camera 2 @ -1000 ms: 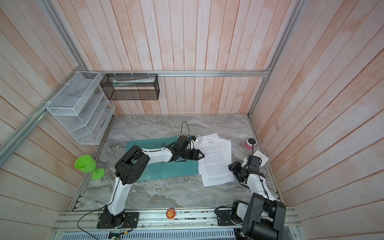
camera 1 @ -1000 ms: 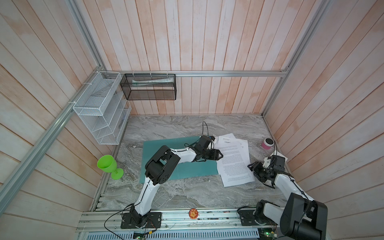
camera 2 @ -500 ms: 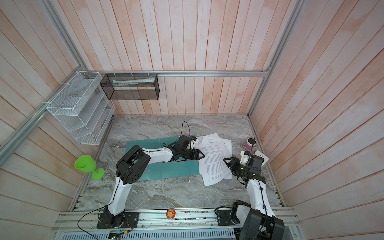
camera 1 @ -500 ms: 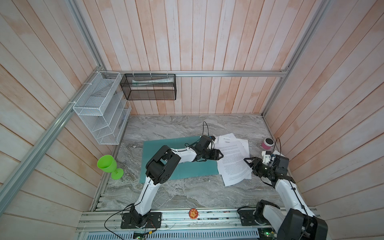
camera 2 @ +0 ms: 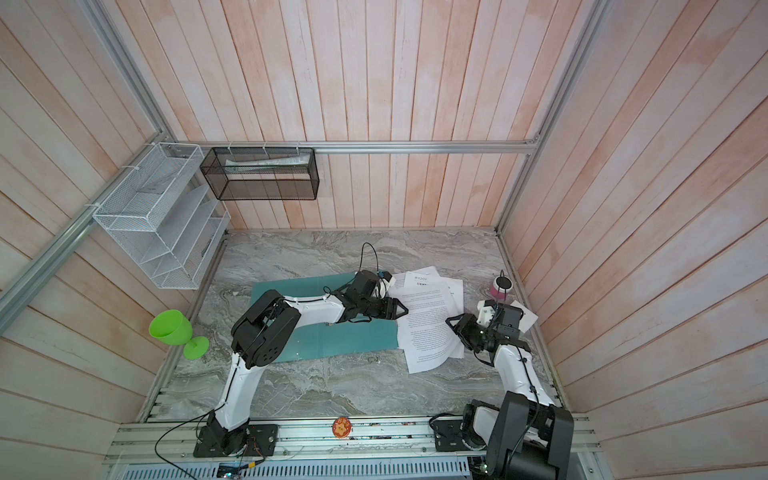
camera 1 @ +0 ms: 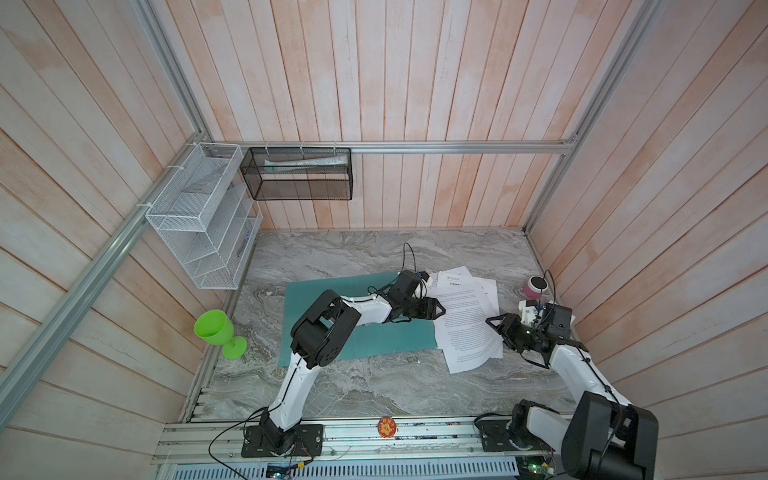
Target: Put the files into the folder
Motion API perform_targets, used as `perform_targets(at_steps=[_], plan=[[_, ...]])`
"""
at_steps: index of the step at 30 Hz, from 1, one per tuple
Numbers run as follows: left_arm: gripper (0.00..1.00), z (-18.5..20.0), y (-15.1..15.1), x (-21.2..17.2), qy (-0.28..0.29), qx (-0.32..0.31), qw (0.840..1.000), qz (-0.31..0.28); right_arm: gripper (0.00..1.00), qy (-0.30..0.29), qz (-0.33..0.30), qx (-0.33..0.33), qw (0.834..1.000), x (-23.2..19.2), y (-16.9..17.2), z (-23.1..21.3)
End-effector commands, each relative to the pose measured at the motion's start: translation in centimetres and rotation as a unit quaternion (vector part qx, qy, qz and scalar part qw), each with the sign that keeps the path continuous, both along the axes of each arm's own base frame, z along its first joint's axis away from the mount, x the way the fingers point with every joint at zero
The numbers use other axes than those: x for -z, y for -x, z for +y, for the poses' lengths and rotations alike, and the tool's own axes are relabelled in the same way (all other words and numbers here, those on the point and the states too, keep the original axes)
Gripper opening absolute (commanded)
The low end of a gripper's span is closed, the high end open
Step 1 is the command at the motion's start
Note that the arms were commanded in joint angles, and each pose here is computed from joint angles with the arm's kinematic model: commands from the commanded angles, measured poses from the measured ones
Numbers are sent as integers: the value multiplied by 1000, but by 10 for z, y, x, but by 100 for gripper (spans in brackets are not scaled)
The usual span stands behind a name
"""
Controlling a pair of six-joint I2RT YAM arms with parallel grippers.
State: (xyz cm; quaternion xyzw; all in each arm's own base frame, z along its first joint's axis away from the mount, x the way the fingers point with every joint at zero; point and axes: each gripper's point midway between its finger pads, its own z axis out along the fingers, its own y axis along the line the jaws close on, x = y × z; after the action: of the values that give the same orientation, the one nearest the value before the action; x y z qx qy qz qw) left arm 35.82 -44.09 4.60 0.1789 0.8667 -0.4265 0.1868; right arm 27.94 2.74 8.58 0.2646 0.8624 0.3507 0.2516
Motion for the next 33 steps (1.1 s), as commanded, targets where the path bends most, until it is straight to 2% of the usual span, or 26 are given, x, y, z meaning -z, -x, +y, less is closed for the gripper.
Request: perform_targets(at_steps=[1,2,3,9,11,13,17,21,26,29,33], plan=[[66,13,1,25,-21,-9,999,22,30,16,18,-8,1000,9,6,0],[66,13,1,25,-22,-10,999,22,22,12,20,-12,1000,11,7,1],[66,14,0,25,-21,-10,999,23,19,9,21,-15,1000,13,8,3],[66,15,-3,24,-20,-13,999,21,12,11,32,-14,999,17,11,3],[66,15,-5,21,-18,-14,1000,20,0,3,34,-18,999,16,12,5],[65,15,-6,20,-17,-14,1000,21,0,-14,28,-21,999,12,11,10],[65,16,-10,5,0,-16,1000,21,0,-94,-29,-40,994,-16,5,30],[65,20,-16,-34,29,-23,999,8,0,-154,-104,-59,981,-61,-1,43],[65,34,-22,-107,75,-37,996,-31,0,-203,-195,-45,958,-126,-4,48],[65,49,-24,-150,103,-52,992,-52,0,-228,-240,-40,943,-162,-5,58],[65,78,-23,-192,129,-85,985,-76,0,-249,-280,-71,924,-202,-10,87]])
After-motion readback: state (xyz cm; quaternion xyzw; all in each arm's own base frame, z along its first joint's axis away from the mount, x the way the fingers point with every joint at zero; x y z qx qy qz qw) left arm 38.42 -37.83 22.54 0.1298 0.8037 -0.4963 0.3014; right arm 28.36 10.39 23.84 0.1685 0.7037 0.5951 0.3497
